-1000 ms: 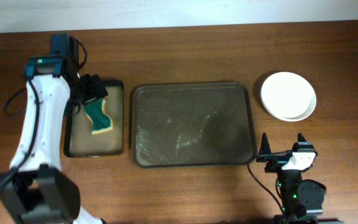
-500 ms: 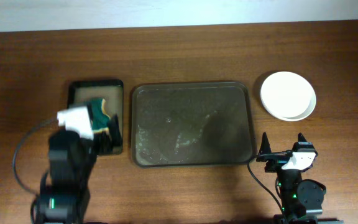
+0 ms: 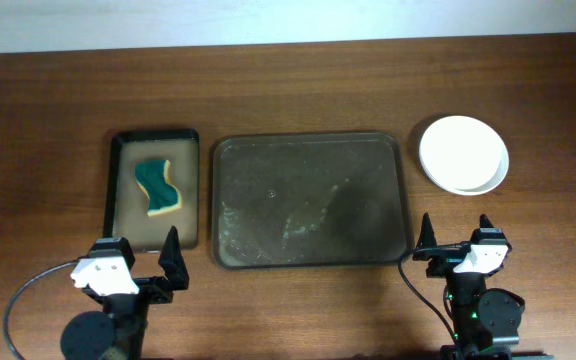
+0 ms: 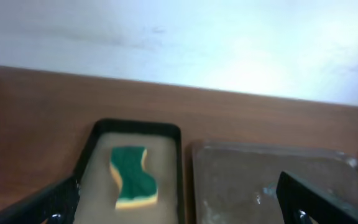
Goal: Clean dirty plates on tray and stack at the side
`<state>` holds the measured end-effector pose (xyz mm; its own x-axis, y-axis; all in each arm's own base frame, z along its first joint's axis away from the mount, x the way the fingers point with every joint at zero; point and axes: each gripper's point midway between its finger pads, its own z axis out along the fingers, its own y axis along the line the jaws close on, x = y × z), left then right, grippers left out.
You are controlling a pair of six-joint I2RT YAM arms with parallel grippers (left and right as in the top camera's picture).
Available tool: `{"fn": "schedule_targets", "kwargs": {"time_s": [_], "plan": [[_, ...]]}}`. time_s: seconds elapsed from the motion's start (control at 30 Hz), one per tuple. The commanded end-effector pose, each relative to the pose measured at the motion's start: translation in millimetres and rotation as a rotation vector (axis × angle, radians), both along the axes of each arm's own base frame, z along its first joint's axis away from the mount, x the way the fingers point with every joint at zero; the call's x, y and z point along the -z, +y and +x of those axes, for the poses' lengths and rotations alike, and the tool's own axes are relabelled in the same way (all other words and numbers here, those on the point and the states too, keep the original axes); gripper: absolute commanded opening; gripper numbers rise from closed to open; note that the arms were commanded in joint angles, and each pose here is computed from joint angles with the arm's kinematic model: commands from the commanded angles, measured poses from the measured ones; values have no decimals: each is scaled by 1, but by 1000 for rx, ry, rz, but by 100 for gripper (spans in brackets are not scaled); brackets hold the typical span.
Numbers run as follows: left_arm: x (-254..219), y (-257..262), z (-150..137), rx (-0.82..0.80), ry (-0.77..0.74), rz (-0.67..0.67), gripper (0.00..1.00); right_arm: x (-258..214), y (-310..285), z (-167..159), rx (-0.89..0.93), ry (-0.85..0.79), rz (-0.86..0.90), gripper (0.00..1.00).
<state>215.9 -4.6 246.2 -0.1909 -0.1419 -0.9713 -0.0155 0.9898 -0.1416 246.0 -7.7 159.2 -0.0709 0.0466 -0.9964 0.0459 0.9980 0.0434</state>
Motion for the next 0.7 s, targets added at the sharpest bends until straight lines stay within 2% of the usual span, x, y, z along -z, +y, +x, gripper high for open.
{"fn": "schedule_targets", "kwargs": {"time_s": [0.0,0.1,0.33,0.67], "plan": [[12,-1,3,9,-46,12,100,3,-2,0,12,5,3,98],[14,-6,4,35,-92,5,99,3,-2,0,12,5,2,98],[0,-6,14,32,-307,-2,99,3,-2,0,12,5,2,98],[25,-7,26,31,-370,-3,99,3,-2,0,12,5,3,98]]}}
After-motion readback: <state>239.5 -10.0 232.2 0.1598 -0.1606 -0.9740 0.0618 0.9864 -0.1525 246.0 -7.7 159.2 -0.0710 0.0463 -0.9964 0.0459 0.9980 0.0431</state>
